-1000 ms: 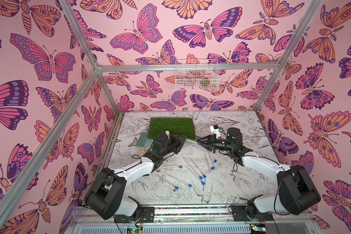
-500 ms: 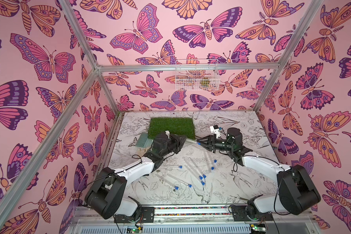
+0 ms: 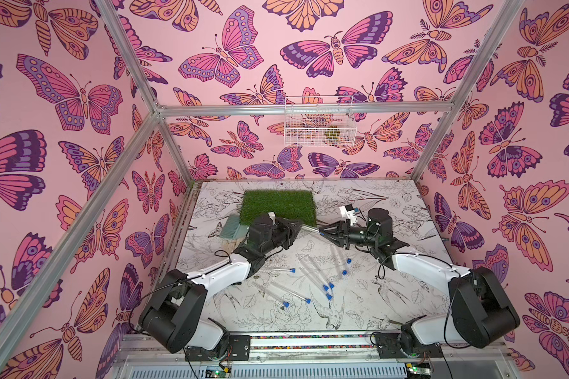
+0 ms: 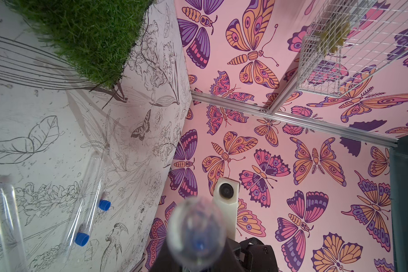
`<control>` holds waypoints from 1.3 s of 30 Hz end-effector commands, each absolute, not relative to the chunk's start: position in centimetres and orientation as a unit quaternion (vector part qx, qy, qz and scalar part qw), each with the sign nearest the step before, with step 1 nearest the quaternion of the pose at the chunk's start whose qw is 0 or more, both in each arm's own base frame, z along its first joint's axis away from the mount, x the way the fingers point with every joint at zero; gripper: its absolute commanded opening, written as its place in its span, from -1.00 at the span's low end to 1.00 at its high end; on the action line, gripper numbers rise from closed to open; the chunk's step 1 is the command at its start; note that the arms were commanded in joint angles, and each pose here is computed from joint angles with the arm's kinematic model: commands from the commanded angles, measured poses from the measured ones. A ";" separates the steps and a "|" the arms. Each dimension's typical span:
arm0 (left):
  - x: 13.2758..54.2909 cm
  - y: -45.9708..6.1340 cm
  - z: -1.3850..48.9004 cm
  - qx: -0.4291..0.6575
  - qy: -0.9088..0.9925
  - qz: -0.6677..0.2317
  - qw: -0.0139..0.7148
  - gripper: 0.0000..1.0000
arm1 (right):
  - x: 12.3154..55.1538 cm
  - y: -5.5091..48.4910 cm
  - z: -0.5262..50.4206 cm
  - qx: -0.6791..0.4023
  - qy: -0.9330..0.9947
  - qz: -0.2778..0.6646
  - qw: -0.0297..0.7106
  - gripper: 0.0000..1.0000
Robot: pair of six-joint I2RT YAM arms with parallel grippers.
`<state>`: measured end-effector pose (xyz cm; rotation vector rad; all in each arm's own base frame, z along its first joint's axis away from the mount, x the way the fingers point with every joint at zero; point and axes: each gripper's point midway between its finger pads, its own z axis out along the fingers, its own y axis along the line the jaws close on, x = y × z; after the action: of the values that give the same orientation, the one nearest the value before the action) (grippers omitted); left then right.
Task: Remove stoppers from test tubes
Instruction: Open the stopper on the test tube.
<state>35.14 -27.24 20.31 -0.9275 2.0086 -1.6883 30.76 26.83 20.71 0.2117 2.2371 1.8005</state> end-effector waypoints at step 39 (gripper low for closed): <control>35.8 -20.4 19.5 -0.387 0.708 -0.556 0.200 -1.00 | 27.9 25.5 19.9 0.051 0.790 0.595 0.141 -0.66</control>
<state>32.62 -25.84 20.89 -0.9170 2.1175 -1.7556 28.19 27.03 21.29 0.0881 2.2296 1.7759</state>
